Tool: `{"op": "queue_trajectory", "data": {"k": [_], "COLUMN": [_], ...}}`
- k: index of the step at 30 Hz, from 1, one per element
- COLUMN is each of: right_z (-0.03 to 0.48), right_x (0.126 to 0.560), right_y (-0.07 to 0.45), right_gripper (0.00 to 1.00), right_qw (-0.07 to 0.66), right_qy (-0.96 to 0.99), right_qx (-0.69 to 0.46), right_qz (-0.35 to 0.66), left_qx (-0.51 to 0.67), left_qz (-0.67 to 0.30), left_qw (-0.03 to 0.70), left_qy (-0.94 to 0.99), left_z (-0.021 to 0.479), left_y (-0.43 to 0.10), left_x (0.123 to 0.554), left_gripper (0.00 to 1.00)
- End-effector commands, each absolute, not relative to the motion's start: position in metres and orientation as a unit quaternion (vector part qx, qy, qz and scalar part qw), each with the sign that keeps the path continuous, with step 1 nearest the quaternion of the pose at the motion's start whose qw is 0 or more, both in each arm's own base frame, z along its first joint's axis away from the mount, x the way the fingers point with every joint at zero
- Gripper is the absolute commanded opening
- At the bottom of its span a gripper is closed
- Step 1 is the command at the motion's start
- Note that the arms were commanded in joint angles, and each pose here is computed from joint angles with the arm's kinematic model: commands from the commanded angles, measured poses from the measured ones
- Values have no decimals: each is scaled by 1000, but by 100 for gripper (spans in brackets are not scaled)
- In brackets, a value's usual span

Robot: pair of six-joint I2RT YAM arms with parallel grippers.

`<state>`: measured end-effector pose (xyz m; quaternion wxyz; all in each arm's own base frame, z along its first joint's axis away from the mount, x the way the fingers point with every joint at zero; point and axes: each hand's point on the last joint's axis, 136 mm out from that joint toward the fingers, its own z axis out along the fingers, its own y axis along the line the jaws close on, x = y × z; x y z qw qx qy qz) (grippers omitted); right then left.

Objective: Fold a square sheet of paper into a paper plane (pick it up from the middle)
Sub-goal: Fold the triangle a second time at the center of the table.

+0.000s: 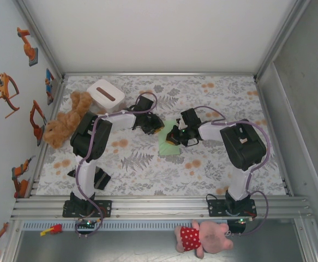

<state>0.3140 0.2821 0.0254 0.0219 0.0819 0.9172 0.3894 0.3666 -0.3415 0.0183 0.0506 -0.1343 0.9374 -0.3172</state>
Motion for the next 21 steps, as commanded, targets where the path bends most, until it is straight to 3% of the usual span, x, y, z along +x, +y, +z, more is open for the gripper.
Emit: {"op": "queue_trajectory", "data": {"k": [1, 21], "right_z": [30, 27], "right_x": [317, 309], "right_y": [289, 290], "right_gripper": [0, 0], "right_qw": [23, 12], "right_qy": [917, 925], "right_qx": [61, 30], "right_qz": [394, 380], "left_qx": [-142, -140], "left_qz": [-269, -270], "left_qw": [2, 3], "left_qy": [953, 953], "left_z": [-18, -15], "left_y": [-330, -330], "left_x": [342, 342], "left_gripper": [24, 24]}}
